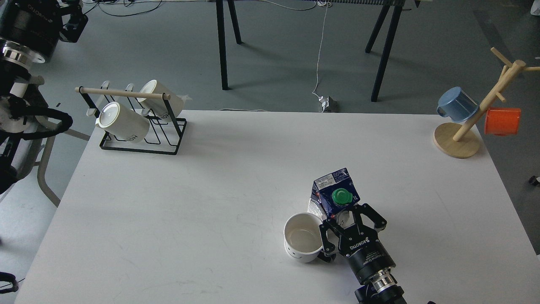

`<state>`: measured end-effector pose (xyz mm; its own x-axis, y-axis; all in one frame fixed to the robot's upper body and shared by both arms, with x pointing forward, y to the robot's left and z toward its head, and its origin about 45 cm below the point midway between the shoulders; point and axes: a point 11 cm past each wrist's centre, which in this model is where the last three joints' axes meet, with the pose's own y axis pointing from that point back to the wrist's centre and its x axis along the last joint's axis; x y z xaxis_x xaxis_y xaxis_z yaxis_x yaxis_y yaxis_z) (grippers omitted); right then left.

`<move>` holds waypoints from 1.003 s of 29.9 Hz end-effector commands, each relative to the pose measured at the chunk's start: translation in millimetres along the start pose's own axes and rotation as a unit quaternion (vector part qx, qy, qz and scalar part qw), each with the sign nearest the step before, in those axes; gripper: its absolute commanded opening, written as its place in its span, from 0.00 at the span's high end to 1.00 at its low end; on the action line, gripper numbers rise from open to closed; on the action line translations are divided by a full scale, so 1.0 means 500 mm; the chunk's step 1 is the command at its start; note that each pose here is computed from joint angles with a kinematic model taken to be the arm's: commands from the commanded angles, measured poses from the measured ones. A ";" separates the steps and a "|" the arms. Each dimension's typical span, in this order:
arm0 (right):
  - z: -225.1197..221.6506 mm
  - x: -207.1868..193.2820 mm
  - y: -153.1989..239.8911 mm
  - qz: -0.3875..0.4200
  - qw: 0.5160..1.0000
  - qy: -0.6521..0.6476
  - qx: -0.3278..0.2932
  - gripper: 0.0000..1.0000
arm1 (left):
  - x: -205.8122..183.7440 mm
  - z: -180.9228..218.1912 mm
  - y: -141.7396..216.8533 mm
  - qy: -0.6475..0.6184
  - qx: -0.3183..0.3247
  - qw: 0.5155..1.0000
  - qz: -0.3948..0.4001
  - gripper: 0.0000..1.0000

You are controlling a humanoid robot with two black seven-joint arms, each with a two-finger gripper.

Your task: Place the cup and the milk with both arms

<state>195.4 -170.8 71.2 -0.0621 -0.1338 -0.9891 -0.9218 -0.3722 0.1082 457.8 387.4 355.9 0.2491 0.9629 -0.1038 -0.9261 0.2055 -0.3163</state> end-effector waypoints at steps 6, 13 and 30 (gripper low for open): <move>0.001 0.014 0.004 0.011 1.000 0.002 0.000 0.25 | 0.000 -0.001 0.000 0.000 0.001 1.000 0.000 0.01; 0.001 0.014 0.005 0.011 1.000 0.002 0.000 0.07 | 0.001 -0.002 0.002 -0.001 0.001 1.000 0.001 0.01; 0.018 0.015 0.043 0.020 1.000 -0.018 0.003 0.02 | 0.013 0.002 0.010 -0.006 0.004 1.000 0.000 0.01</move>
<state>178.3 -171.8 64.7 -0.1021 -0.1260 -0.9868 -0.9207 -0.3636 0.1416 454.8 393.2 353.7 0.2464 0.9646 -0.0940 -0.9288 0.2073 -0.3073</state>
